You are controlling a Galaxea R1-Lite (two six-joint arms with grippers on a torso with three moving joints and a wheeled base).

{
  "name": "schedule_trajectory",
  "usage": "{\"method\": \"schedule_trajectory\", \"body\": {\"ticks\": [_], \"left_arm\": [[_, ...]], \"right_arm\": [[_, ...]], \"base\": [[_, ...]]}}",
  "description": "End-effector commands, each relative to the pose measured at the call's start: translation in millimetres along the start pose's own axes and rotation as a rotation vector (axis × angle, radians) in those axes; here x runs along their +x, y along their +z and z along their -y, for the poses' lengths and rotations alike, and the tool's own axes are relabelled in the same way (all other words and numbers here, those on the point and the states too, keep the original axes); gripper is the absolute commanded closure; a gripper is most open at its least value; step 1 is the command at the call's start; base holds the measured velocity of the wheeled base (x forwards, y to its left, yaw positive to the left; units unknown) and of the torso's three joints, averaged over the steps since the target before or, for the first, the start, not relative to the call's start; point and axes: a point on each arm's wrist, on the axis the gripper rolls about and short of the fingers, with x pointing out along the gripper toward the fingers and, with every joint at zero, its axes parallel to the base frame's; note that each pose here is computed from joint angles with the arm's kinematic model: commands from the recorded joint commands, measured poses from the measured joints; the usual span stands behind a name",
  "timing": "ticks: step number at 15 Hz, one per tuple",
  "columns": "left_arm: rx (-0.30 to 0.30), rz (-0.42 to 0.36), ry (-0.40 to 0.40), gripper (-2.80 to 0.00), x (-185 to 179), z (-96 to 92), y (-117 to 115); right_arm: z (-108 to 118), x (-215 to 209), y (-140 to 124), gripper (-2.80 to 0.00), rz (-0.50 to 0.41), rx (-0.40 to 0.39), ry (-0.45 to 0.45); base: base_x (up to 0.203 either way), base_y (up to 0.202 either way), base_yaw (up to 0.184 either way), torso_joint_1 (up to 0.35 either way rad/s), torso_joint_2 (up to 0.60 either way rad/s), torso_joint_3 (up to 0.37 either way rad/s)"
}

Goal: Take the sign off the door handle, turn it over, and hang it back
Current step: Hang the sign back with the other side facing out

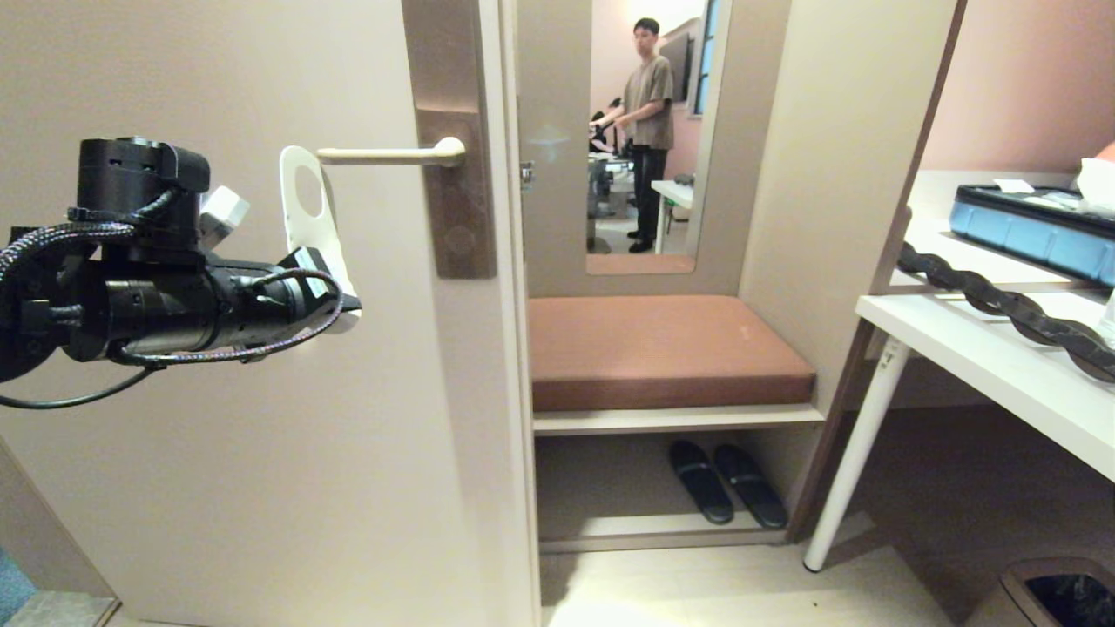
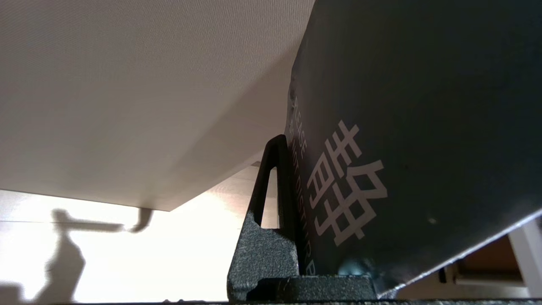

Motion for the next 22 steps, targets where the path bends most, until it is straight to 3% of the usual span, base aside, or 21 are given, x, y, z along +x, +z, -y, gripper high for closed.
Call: {"method": "schedule_trajectory", "body": {"ticks": [1,7,22], "left_arm": [[0.004,-0.018,0.014,0.0,8.4,-3.2,-2.3],[-0.011,-0.026,0.049,0.0,19.4,-14.3,-0.5],[0.006,0.094,-0.031,0.0,29.6,-1.0,25.2]], "right_arm": [[0.0,0.0,-0.1,0.0,-0.001,-0.001,-0.001],[0.0,0.0,0.1,0.0,0.001,-0.001,0.0],[0.0,0.0,0.0,0.0,0.0,-0.001,0.0]], "base": [[0.0,0.0,0.0,0.0,0.0,0.0],[0.0,0.0,0.0,0.0,0.0,0.0],[0.0,0.0,0.0,0.0,0.0,0.0]]}}
